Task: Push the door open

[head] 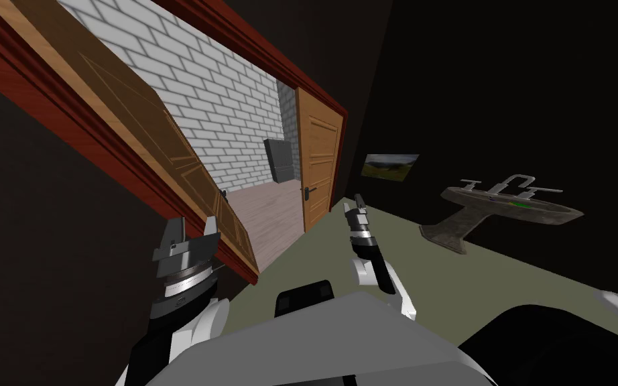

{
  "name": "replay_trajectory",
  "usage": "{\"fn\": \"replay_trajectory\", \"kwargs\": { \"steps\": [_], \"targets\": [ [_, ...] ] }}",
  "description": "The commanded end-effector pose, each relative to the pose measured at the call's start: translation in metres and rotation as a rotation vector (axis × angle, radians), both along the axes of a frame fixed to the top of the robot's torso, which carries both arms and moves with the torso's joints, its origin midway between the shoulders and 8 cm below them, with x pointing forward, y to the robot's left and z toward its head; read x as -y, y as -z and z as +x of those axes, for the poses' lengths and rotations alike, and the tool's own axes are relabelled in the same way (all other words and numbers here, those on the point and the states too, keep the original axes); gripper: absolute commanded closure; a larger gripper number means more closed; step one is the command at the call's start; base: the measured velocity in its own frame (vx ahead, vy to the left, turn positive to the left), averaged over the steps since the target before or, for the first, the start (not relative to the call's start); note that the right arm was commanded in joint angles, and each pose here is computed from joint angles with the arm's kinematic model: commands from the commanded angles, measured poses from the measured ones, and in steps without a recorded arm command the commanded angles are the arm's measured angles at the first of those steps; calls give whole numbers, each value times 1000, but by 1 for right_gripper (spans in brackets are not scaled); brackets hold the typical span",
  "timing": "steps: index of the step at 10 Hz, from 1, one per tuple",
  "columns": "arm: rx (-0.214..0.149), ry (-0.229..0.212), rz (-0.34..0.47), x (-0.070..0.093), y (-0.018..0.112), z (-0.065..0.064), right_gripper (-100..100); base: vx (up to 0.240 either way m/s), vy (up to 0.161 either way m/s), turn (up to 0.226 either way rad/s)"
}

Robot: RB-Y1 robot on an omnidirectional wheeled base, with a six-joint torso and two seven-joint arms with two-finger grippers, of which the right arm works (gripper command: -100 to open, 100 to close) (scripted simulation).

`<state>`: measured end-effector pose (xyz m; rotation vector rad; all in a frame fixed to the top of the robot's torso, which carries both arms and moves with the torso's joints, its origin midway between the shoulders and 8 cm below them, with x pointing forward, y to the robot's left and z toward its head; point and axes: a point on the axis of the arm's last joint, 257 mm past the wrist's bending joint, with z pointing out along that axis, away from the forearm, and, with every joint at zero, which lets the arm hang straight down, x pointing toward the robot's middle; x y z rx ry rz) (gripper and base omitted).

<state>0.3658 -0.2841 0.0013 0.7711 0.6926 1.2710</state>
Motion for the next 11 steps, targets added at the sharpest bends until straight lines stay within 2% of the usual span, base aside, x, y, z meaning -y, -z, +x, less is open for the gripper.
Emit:
{"fn": "replay_trajectory", "kwargs": {
  "steps": [1,5,11],
  "targets": [
    [-15,-13,2,-3,8,7,-100,74,-66,43],
    [-56,-46,7,-13,31,27,-100,115,-132,59],
    [-132,-103,17,-33,72,61,-100,80,-91,67]
  ]
}}
